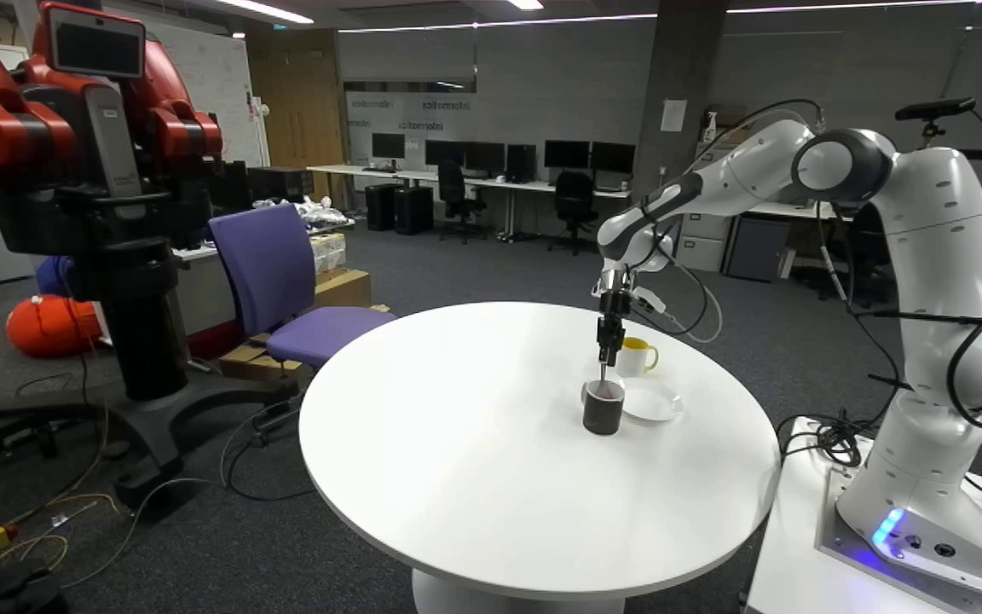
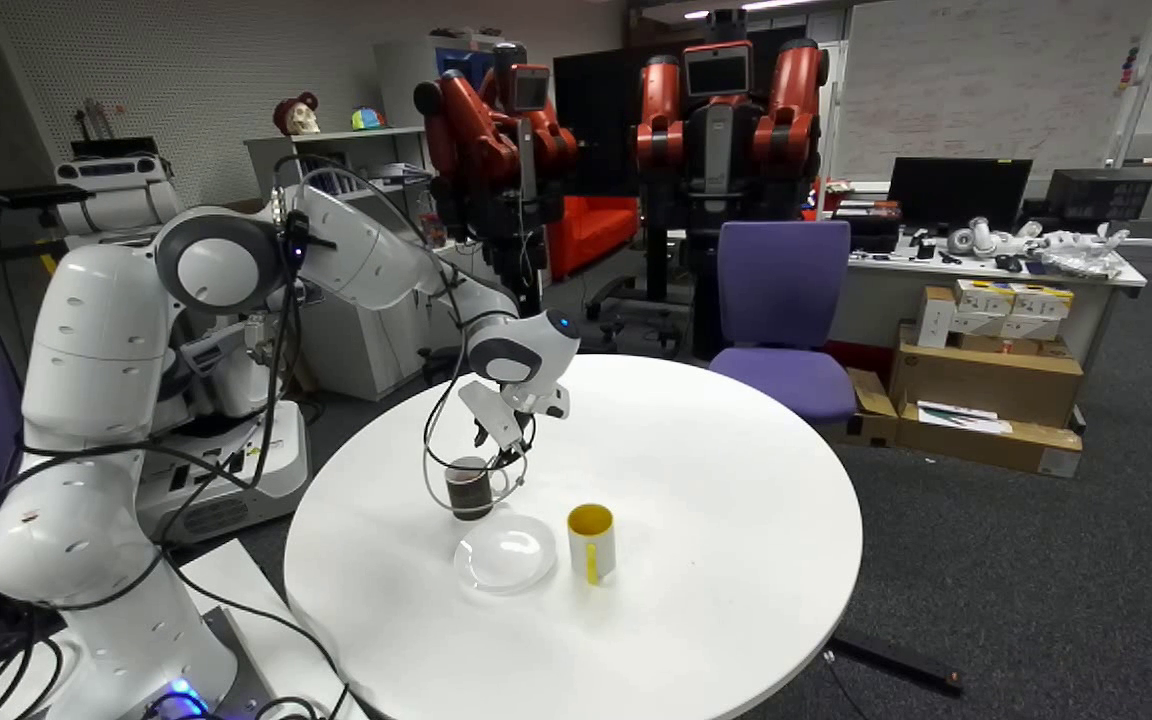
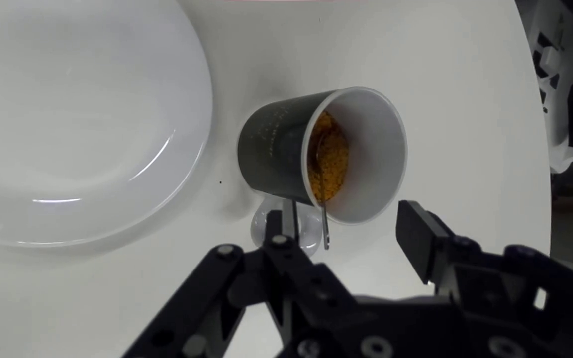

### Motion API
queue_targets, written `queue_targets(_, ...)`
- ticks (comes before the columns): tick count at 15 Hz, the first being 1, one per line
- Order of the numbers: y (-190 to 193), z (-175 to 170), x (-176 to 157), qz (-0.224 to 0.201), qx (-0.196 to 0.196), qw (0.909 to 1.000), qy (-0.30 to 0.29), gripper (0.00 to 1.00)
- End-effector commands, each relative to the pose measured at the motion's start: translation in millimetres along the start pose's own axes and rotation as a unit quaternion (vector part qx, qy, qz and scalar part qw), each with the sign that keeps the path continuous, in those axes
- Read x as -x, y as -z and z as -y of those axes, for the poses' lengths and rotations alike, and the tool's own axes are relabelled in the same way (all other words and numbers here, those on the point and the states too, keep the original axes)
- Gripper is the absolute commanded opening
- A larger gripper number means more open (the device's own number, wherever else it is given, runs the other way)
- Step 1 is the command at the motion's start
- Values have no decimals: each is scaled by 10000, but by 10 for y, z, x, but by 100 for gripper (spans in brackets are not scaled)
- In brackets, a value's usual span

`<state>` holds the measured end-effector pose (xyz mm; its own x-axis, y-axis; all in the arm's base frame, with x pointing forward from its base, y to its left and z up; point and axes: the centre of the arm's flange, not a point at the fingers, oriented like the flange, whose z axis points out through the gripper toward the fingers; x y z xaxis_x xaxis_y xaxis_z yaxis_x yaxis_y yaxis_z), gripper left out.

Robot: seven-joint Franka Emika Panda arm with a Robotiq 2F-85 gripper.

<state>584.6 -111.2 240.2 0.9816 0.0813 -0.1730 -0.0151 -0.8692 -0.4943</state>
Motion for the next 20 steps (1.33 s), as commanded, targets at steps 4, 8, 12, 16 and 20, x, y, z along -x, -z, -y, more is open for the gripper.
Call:
queue_targets(4, -40, -10, -98, -31, 316, 9995, -47, 59)
queue_targets(8, -102, -12, -173, -47, 409, 9991, -50, 58)
queue_targets(12, -78, 40, -257, -116, 458, 9989, -24, 53)
queue_targets(16, -51, 70, -281, -148, 480, 9987, -28, 40)
queue_targets(20, -33, 125, -242, -85, 497, 9987, -44, 38)
